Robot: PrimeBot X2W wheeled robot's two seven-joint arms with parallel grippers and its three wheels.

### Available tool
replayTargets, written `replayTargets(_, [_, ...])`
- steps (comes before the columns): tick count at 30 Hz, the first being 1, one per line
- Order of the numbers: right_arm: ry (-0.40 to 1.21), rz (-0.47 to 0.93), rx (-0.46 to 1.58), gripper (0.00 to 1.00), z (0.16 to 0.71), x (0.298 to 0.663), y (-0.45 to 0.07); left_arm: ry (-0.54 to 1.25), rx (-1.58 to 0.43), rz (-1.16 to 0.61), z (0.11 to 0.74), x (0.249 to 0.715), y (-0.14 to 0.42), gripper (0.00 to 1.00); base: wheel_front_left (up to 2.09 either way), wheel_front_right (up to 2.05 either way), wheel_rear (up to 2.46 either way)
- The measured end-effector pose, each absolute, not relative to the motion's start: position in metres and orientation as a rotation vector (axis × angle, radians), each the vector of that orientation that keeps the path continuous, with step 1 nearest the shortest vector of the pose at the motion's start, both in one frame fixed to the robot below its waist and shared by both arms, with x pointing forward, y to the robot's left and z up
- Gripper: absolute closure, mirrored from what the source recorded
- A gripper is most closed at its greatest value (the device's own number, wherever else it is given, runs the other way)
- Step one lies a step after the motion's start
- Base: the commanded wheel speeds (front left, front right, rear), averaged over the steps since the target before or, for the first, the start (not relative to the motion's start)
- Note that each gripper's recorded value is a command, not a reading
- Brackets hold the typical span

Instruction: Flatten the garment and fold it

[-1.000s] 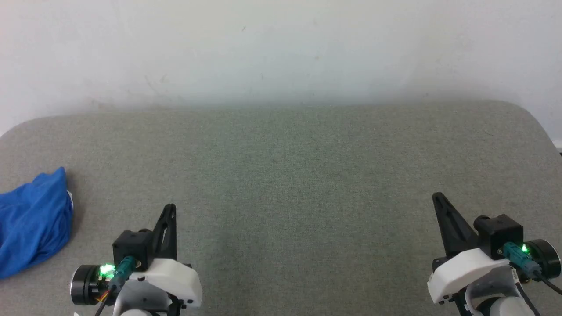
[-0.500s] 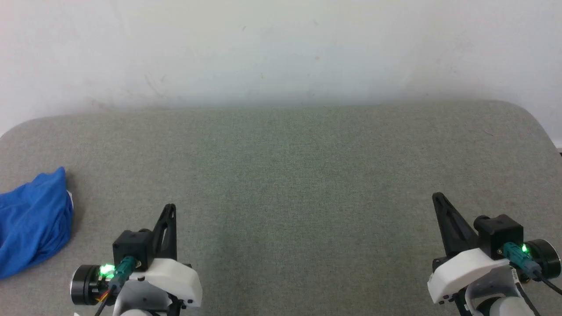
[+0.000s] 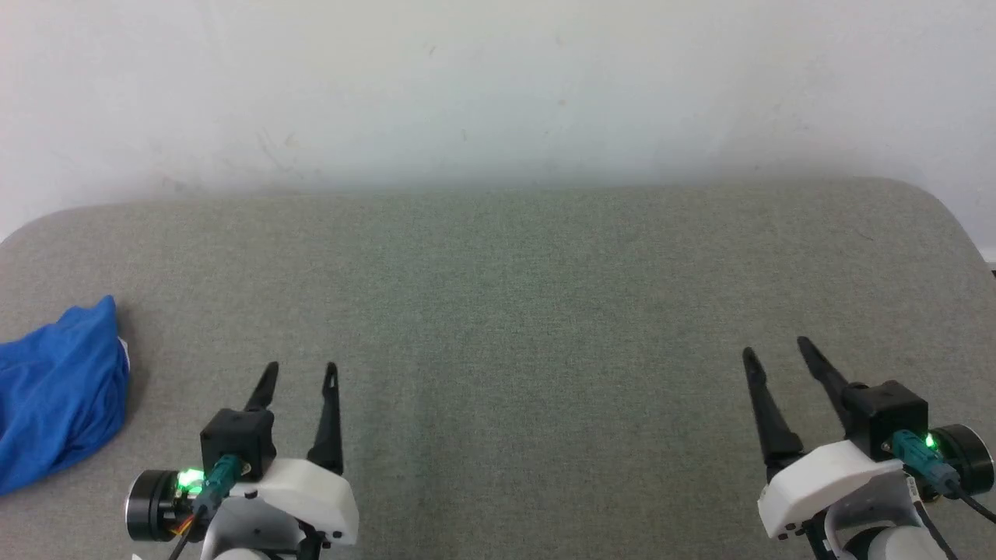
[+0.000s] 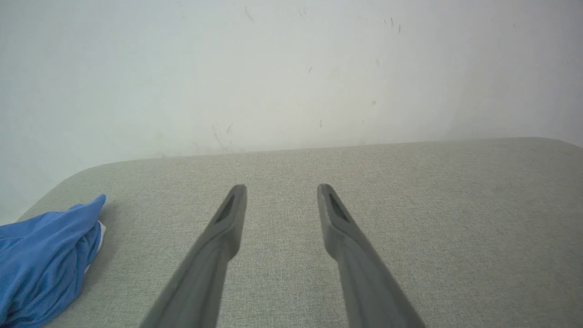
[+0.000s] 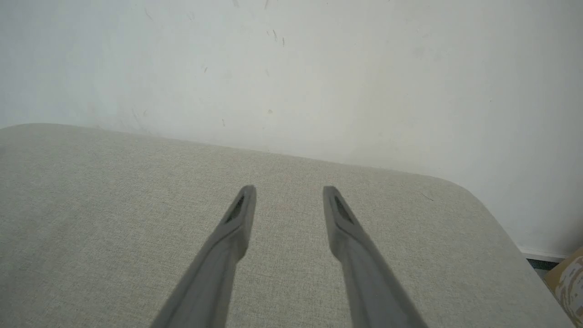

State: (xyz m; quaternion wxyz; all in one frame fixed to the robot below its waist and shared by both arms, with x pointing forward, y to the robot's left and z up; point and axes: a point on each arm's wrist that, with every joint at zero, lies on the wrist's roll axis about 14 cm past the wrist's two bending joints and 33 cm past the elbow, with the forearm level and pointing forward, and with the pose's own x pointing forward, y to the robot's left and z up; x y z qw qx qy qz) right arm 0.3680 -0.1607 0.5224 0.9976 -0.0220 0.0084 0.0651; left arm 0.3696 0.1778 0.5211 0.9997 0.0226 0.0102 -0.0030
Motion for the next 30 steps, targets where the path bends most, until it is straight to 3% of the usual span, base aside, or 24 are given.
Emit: replayTargets(30, [-0.033, 0.179, -0.001, 0.00, 0.528, 0.377, -0.144, -0.022, -0.033, 0.040, 0.524, 0.360, 0.191, 0.00, 0.00, 0.00, 0.00])
